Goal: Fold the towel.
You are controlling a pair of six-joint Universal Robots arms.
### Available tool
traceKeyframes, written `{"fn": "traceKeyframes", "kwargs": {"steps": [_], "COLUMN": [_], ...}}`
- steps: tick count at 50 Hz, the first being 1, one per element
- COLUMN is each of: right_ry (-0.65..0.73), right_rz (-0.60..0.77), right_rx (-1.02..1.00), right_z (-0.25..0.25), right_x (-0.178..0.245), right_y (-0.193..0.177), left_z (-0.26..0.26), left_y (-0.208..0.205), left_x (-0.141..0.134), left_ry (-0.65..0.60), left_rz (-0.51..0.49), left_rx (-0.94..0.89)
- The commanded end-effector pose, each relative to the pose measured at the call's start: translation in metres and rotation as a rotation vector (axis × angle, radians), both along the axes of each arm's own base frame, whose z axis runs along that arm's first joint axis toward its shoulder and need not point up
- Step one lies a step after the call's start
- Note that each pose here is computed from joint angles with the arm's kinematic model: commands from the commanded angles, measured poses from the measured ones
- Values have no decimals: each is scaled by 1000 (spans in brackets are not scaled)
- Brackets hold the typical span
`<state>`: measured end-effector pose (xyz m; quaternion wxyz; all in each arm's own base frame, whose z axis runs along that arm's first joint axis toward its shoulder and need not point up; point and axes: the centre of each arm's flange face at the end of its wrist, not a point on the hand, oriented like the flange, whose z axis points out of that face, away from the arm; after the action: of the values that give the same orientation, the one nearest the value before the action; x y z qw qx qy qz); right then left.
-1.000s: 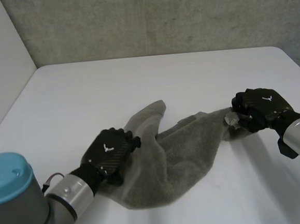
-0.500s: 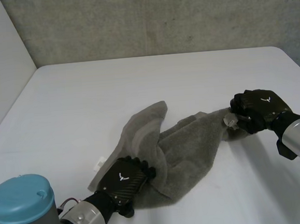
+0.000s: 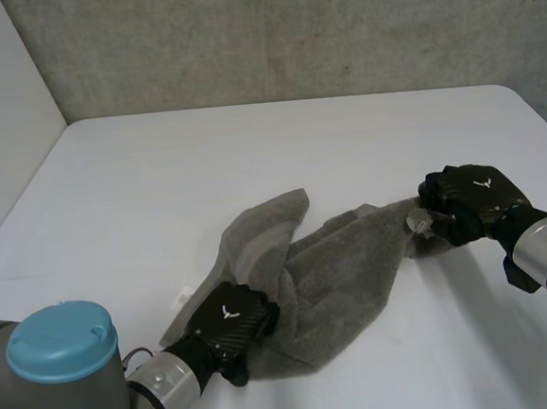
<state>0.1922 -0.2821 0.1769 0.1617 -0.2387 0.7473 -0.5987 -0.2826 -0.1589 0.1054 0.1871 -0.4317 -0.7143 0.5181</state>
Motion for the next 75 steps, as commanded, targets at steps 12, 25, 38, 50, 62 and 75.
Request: {"fn": "traceKeyframes", "kwargs": {"steps": [12,25,38,50,62,75], "right_ry": [0,0,0,-6,-16,67], "right_rz": [-1,-1,-1,-17,-10,18], "right_rx": [1,1,1,-55,-199,-33], "right_z": [0,0,0,27,113,46], "right_x": [0,0,0,-3,-4,-1], "right_y": [0,0,0,-2,22,15], "left_z": [6,-2,0,35,78,4], "left_y": [-13,-8,-10,-19,-37,-32], "left_x": [-7,-7,-9,-12,7,4], "left_ry": [41,21,29,88,219,91], "left_rz": [49,32,26,46,154,138], "left_rx": [-96,-62,-70,-167,-193,-2]}}
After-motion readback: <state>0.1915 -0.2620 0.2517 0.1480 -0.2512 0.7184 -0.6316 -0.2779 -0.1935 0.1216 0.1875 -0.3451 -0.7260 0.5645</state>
